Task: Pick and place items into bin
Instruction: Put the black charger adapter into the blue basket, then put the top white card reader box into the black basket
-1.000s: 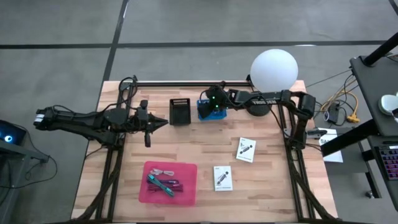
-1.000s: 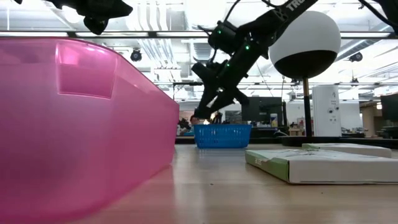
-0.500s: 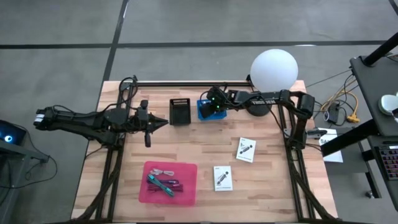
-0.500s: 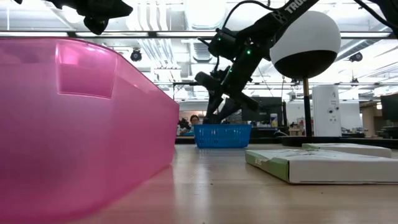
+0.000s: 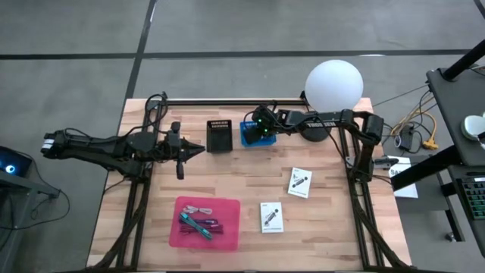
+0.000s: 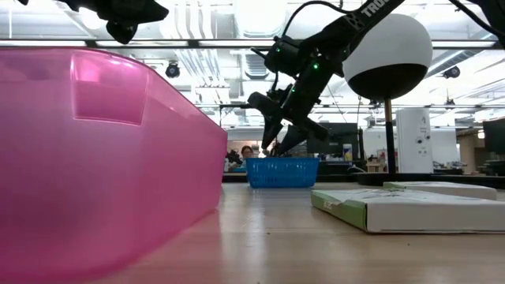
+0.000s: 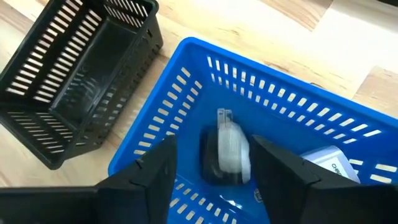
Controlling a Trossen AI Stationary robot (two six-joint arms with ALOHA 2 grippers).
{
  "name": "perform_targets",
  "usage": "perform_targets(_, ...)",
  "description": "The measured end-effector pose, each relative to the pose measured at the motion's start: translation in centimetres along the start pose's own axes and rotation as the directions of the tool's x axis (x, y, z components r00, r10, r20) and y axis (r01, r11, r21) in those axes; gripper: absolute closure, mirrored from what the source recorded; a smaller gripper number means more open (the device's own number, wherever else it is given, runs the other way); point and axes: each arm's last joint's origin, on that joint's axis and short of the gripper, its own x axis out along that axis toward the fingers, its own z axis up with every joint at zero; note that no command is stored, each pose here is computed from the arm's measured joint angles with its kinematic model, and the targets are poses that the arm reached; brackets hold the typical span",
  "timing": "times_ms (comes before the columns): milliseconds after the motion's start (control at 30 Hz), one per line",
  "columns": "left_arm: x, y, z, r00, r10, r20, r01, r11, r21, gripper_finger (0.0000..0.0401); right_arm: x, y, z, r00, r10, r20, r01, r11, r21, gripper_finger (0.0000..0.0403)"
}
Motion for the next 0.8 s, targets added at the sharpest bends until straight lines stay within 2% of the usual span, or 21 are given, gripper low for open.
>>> perform_targets(233,0.0,0.0,0.0,1.0,0.0,-0.001,0.0,1.0,0.0,0.0396,-0.1,0.2,0.0,0.999,0.033,-0.022,-0.033,0.999,0.0,0.0176)
perform_targets(333,0.0,0.0,0.0,1.0,0.0,0.0,0.0,1.0,0.0,0.0396,-0.5,1.0,0.6,0.985,0.159,-0.06,-0.163,0.985,-0.064,0.0167)
perform_targets(433,0.0,0.0,0.0,1.0,0.0,0.0,0.0,1.0,0.0,0.0396,-1.4,2.4,0.8,0.936,0.324,-0.141,-0.346,0.92,-0.184,0.0167)
perform_targets(533,0.0,0.0,0.0,1.0,0.0,0.0,0.0,1.0,0.001,0.0396,-2.2,4.1,0.4,0.822,0.498,-0.275,-0.562,0.785,-0.259,0.0173)
perform_targets(667,0.0,0.0,0.0,1.0,0.0,-0.001,0.0,1.0,0.001,0.0396,-3.4,5.9,-0.8,0.617,0.646,-0.45,-0.771,0.61,-0.182,0.0181)
perform_targets(733,0.0,0.0,0.0,1.0,0.0,-0.002,0.0,1.0,0.001,0.0396,-3.8,6.4,-1.7,0.519,0.67,-0.531,-0.821,0.563,-0.094,0.0184)
perform_targets(800,0.0,0.0,0.0,1.0,0.0,-0.002,0.0,1.0,0.001,0.0396,-4.1,6.7,-2.9,0.455,0.654,-0.604,-0.817,0.576,0.008,0.0184)
